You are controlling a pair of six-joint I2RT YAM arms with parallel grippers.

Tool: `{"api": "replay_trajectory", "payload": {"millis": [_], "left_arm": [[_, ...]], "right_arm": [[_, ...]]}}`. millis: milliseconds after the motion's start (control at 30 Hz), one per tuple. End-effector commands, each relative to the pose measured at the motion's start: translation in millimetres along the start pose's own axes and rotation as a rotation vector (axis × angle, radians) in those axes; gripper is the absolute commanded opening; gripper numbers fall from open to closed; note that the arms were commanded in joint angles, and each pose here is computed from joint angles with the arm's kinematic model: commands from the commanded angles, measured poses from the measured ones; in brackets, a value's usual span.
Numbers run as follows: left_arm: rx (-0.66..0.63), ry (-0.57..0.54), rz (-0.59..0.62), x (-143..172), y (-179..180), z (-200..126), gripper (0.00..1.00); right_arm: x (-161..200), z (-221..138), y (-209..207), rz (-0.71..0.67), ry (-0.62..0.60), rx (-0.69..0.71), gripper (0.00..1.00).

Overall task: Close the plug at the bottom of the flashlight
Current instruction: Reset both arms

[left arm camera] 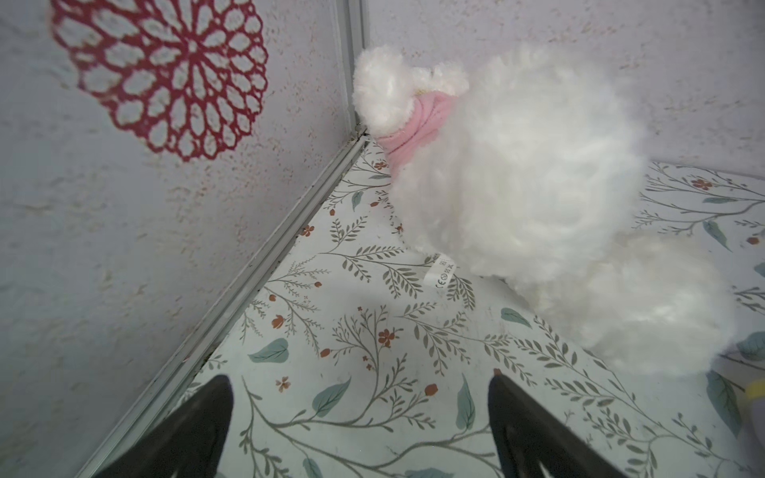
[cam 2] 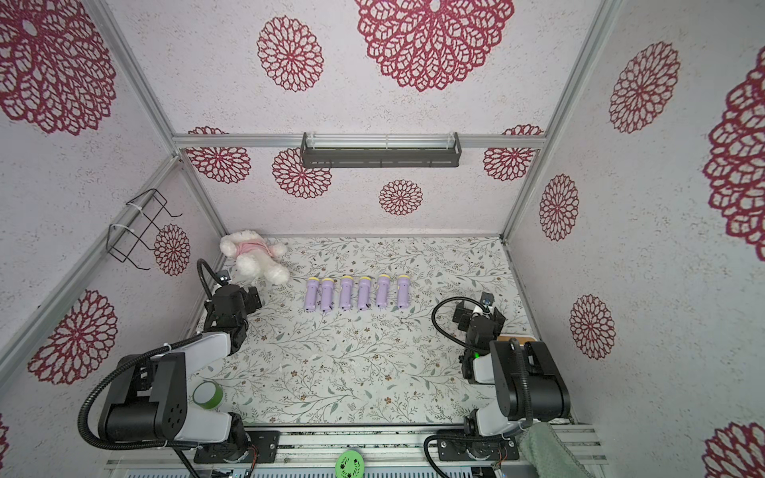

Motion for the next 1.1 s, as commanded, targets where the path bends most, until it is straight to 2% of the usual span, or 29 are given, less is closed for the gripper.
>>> {"api": "replay_trajectory", "payload": {"millis": [0, 133, 200, 267, 300, 367, 1067], "left_arm": [[0.133, -0.084, 0.000, -6, -13, 2, 0.97], [0.202, -0.086, -0.025, 5, -10, 1, 0.97], [0.234, -0.138, -0.029, 5, -11, -1, 0.97], [0.225, -0.094, -0.030, 7, -9, -1, 0.97], [0.214, -0.110, -0.037, 7, -6, 0, 0.97], [0.117, -0.123, -0.077, 3, 4, 5, 0.97], [0.119, -0.118, -0.071, 4, 3, 4, 0.97]], "right_arm": [[-10, 1, 2, -0.008, -0.041, -0.006, 0.99], [-10, 1, 2, -0.012, -0.037, -0.007, 0.99], [-11, 1, 2, -0.010, -0.039, -0.006, 0.99], [-11, 1, 2, -0.010, -0.040, -0.008, 0.99], [-11, 1, 2, -0.013, -0.036, -0.007, 0.99], [-10, 2, 2, -0.013, -0.035, -0.007, 0.99], [-10, 1, 2, -0.014, -0.035, -0.007, 0.99]]}}
Point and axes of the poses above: each gripper's point midway between its finger pads, its own z axis out along the fingers, its own y axis along the line the jaws close on, x = y × z, the point moved 4 cm from there along -z, back along the fingers, and after that the axes turned 14 degrees about -z, right-handed, at the moved point
